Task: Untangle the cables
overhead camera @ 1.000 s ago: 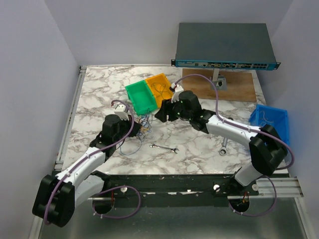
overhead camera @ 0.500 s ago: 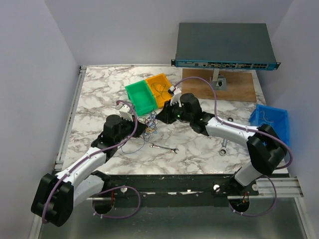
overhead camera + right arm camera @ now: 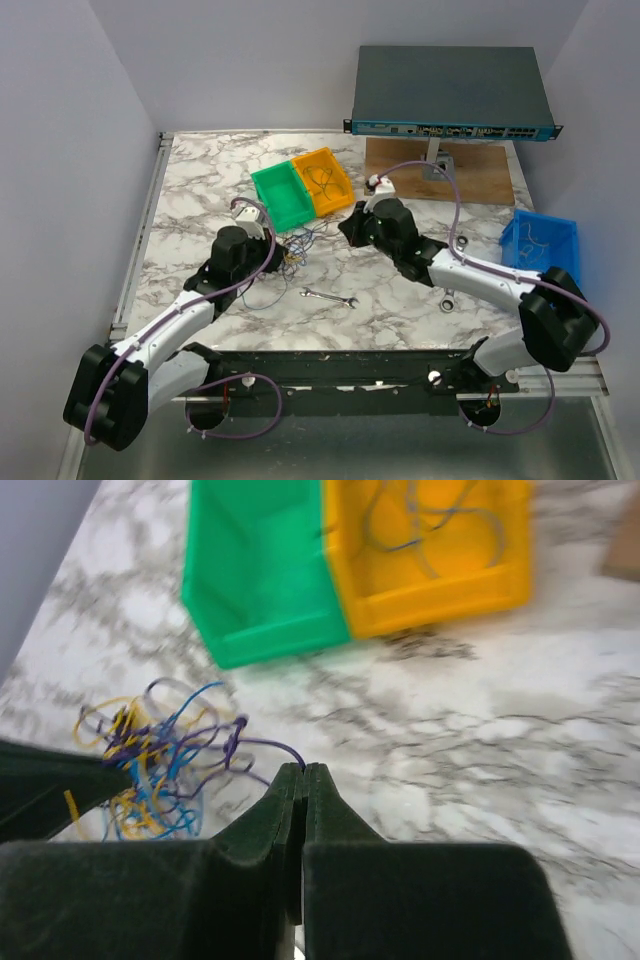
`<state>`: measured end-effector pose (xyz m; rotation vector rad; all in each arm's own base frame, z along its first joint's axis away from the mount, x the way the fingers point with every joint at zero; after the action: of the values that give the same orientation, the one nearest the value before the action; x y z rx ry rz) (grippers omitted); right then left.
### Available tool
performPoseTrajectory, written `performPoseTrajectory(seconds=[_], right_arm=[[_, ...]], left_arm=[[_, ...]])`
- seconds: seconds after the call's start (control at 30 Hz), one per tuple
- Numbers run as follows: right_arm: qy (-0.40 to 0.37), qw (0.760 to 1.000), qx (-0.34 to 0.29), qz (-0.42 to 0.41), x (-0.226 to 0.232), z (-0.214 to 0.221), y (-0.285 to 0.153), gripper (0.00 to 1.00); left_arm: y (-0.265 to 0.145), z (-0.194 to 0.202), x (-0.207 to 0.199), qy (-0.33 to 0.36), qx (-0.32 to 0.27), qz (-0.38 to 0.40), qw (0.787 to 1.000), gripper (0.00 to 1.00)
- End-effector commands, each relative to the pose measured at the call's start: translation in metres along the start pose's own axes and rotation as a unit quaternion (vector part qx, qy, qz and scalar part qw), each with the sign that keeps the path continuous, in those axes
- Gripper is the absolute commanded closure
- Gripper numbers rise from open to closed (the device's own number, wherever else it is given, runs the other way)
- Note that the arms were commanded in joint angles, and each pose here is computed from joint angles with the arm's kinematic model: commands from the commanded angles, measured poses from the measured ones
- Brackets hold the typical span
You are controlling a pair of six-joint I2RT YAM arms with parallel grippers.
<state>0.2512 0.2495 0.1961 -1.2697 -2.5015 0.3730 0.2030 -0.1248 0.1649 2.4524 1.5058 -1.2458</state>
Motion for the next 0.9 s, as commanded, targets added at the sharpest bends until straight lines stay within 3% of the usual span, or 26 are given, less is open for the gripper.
performPoseTrajectory(seconds=[0.0,0.17,0.47,0.67,0.87], right_arm=[[0.033,0.972,-0.047,0.228,-0.037,-0.011,-0.025,0.99],[0.048,0.934,-0.049,0.352,-0.064,-0.019,-0.063,0.99],[0.052,0.896,-0.111,0.427,-0.080,-0.045,-0.131,0.99],[0.086,0.836,-0.148,0.522,-0.090,-0.059,-0.169,0.99],[0.109,0.828,-0.180,0.520,-0.089,-0.068,-0.191,0.99]], left_arm=[[0.000,-0.009,0.013,-0.015,-0.033,-0.118,0.992,1.00],[-0.004,-0.011,0.025,-0.032,-0.055,-0.210,0.976,1.00],[-0.014,-0.015,0.033,-0.055,-0.097,-0.278,0.954,1.00],[-0.024,-0.017,0.044,-0.096,-0.151,-0.364,0.914,1.00],[-0.031,-0.018,0.053,-0.131,-0.173,-0.415,0.884,0.99]])
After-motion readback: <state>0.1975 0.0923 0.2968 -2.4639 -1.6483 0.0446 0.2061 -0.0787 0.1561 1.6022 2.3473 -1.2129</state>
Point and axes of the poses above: each gripper's point midway between its finger pads, its own y axis out along the fingers, its own x axis along the line the jaws close on, z = x × y, the point moved 10 cm from there along -y, back along the fingers, and after that the axes turned 14 degrees about -y, right-handed, at the moved point
